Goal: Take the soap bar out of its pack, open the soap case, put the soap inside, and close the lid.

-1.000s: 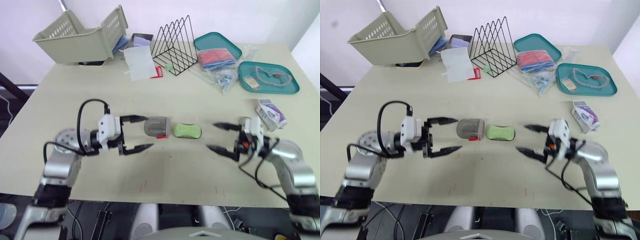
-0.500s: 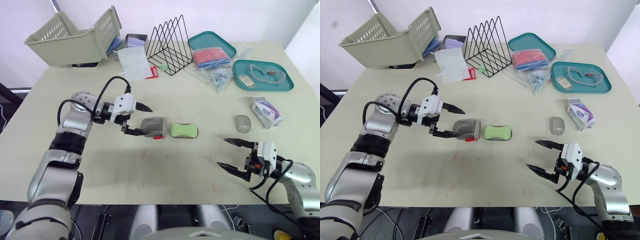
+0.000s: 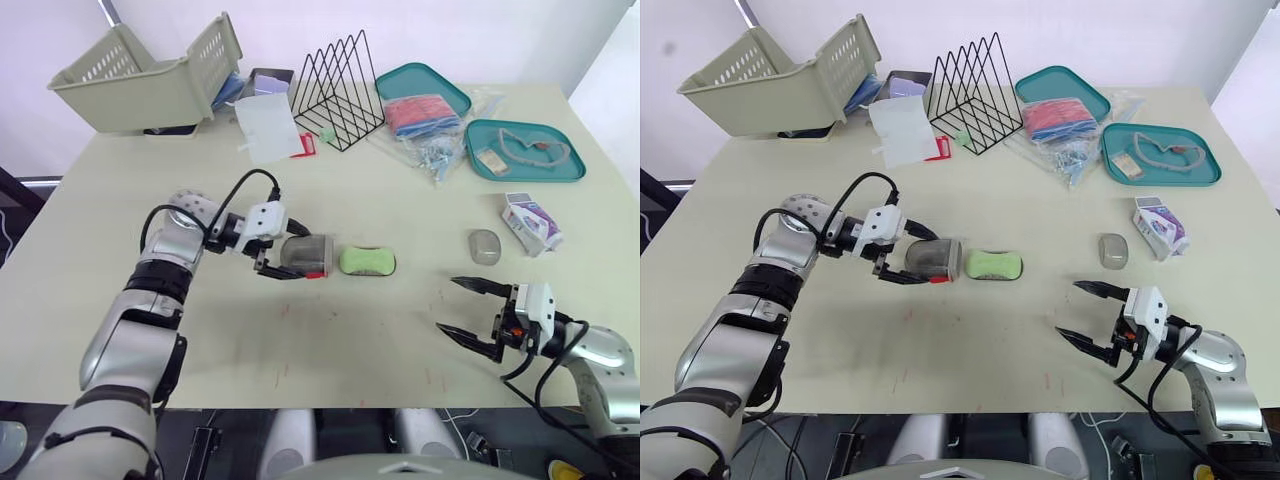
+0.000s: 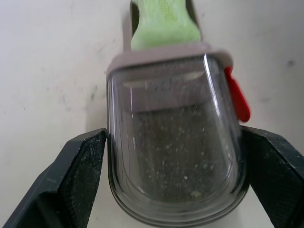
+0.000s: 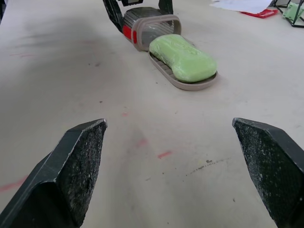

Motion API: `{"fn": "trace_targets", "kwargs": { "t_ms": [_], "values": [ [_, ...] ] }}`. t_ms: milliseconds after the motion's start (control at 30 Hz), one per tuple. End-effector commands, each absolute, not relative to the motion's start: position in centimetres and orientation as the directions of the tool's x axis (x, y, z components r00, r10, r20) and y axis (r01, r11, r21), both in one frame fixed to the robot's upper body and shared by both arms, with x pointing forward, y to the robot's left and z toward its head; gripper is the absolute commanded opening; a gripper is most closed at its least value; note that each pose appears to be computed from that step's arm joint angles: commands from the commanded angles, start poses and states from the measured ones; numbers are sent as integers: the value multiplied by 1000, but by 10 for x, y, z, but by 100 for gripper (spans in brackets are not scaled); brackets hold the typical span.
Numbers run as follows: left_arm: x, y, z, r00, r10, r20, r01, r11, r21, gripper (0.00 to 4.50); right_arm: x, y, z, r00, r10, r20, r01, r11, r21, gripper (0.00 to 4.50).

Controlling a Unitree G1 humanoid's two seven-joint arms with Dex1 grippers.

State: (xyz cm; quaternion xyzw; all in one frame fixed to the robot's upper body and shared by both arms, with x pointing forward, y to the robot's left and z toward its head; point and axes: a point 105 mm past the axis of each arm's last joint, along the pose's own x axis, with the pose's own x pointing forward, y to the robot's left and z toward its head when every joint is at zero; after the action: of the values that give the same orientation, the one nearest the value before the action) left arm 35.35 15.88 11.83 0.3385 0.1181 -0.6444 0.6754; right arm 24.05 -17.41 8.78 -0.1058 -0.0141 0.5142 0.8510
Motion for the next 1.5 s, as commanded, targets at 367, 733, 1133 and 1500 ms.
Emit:
{"fn": "trace_targets", "kwargs": {
  "t_ms": [367, 733, 1133, 1500],
  "values": [
    [361, 156, 125, 186, -800, -570, 938, -29, 347, 396, 243, -175, 97, 467, 881, -78, -869, 440, -225, 450],
    [359, 157, 134, 195, -819, -539, 929, -22, 369, 346, 258, -150, 125, 335, 914, -227, -909, 251, -332, 450],
    [351, 157, 131, 184, -817, -546, 927, -41, 373, 346, 313, -82, 145, 151, 851, -504, -966, 17, -260, 450],
    [346, 155, 129, 177, -821, -543, 929, -43, 368, 346, 334, -68, 122, 98, 804, -587, -986, -3, -169, 450]
  ]
}}
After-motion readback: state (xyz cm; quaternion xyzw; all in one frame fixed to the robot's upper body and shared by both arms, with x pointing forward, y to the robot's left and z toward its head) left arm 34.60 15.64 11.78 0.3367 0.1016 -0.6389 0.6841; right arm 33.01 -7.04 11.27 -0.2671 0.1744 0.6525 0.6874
